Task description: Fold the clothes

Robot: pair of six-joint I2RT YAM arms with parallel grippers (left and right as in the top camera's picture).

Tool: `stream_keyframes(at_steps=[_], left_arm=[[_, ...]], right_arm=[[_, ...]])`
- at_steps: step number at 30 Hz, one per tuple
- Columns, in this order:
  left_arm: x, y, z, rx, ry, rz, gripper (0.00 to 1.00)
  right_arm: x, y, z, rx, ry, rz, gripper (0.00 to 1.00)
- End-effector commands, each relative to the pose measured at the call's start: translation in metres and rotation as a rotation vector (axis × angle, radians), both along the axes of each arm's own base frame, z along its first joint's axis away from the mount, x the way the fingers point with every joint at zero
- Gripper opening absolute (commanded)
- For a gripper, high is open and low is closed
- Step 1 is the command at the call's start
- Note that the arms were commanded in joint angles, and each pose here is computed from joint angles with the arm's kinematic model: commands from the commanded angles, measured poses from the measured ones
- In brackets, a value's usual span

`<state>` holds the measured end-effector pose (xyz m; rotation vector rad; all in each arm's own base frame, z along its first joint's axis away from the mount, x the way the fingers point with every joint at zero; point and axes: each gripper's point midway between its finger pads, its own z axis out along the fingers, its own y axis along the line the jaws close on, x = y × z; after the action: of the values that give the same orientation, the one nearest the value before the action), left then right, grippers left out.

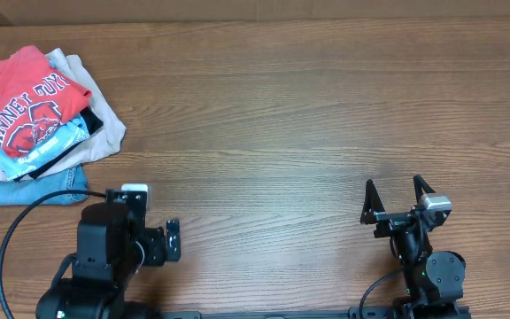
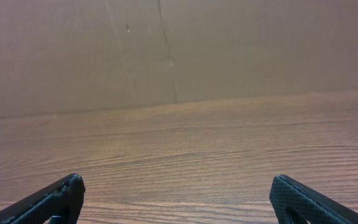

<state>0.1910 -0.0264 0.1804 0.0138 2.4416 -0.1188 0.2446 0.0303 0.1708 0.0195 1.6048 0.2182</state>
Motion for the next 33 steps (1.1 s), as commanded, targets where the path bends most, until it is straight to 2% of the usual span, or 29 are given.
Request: stream_keyframes(at_steps=[1,9,16,25,33], left_arm=[[0.017,0.003,0.02,-0.002,-0.135,0.027,1.0],[0.055,0.005,0.062,0.107,-0.554,-0.032,1.0],[0.062,0.013,0.061,0.121,-0.822,0.01,1.0],[0.054,0.022,0.047,0.139,-0.996,0.068,1.0],[0.053,0.03,0.032,0.149,-1.028,0.086,1.0]], right_arm=[[0.0,0.001,-0.002,0.003,-0.001,0.004,1.0],[0.0,0.001,-0.002,0.003,-0.001,0.004,1.0],[0.0,0.001,-0.002,0.003,-0.001,0.004,1.0],[0.0,0.001,-0.002,0.003,-0.001,0.004,1.0],[0.0,0.001,-0.002,0.003,-0.001,0.004,1.0]])
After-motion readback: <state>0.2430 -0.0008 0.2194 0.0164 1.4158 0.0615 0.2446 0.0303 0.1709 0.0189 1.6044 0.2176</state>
